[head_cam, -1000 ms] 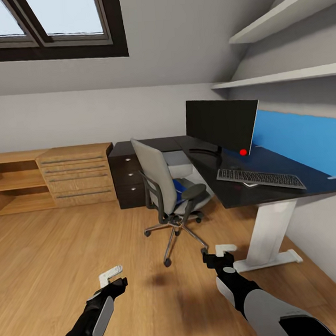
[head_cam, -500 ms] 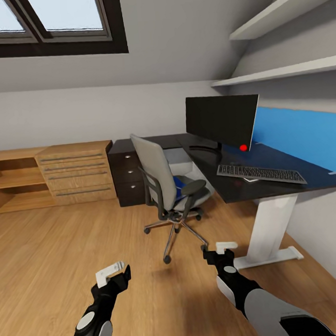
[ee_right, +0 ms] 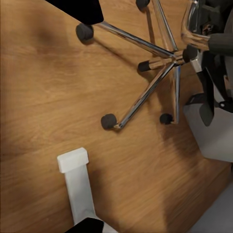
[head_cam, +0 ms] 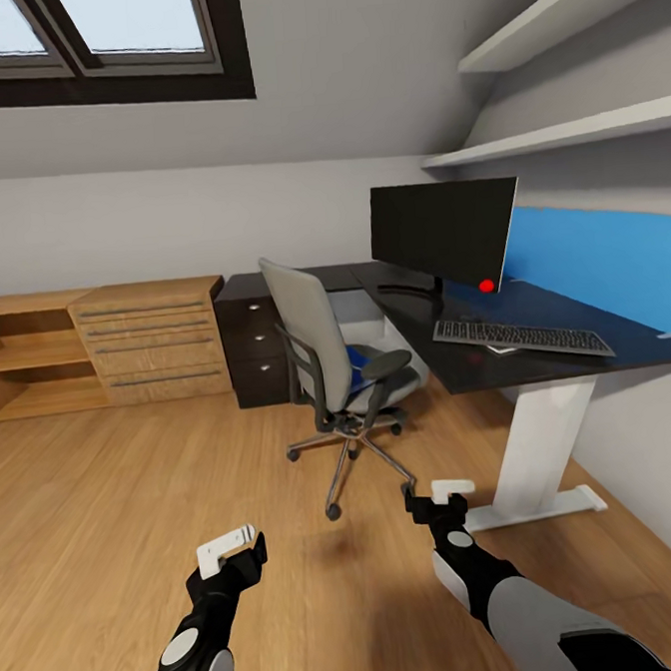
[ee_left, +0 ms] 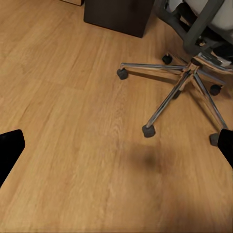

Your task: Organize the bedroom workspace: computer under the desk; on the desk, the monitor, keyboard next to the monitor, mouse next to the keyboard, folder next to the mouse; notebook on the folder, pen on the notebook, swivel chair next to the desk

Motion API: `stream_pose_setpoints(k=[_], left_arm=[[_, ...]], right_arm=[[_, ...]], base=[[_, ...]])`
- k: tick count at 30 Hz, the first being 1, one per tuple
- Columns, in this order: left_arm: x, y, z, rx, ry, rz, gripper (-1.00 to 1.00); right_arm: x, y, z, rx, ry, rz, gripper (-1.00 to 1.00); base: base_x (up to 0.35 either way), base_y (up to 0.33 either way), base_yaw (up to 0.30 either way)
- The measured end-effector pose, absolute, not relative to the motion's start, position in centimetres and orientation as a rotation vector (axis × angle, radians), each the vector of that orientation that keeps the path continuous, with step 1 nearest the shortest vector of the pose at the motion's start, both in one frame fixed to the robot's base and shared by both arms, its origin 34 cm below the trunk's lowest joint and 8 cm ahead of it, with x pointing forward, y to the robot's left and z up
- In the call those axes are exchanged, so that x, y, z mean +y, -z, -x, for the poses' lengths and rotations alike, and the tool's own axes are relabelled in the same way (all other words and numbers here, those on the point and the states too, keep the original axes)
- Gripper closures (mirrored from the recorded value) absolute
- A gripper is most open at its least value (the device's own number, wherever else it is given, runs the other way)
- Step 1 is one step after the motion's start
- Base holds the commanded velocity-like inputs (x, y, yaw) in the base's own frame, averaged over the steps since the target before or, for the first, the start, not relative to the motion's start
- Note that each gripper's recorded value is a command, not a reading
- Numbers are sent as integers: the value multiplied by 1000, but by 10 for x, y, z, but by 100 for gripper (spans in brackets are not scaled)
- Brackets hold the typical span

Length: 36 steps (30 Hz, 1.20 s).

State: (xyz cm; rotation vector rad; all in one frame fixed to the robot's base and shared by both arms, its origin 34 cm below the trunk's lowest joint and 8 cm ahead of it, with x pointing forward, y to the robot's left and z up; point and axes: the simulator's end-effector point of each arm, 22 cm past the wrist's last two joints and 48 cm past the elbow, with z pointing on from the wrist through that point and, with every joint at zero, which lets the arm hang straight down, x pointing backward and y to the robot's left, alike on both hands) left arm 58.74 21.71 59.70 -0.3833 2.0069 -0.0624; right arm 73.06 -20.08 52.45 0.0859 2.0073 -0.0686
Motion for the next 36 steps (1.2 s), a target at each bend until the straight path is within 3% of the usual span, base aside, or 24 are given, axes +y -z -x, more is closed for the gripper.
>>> stream_pose_setpoints(k=[29, 36], left_arm=[[201, -540, -573, 2020, 83, 343, -100], [201, -532, -571, 2038, 75, 338, -100]], right_arm=[[-212, -565, -754, 1937, 39, -142, -100], [-212, -568, -755, 1926, 37, -144, -100]], base=[[0, 0, 0], [241, 0, 0]])
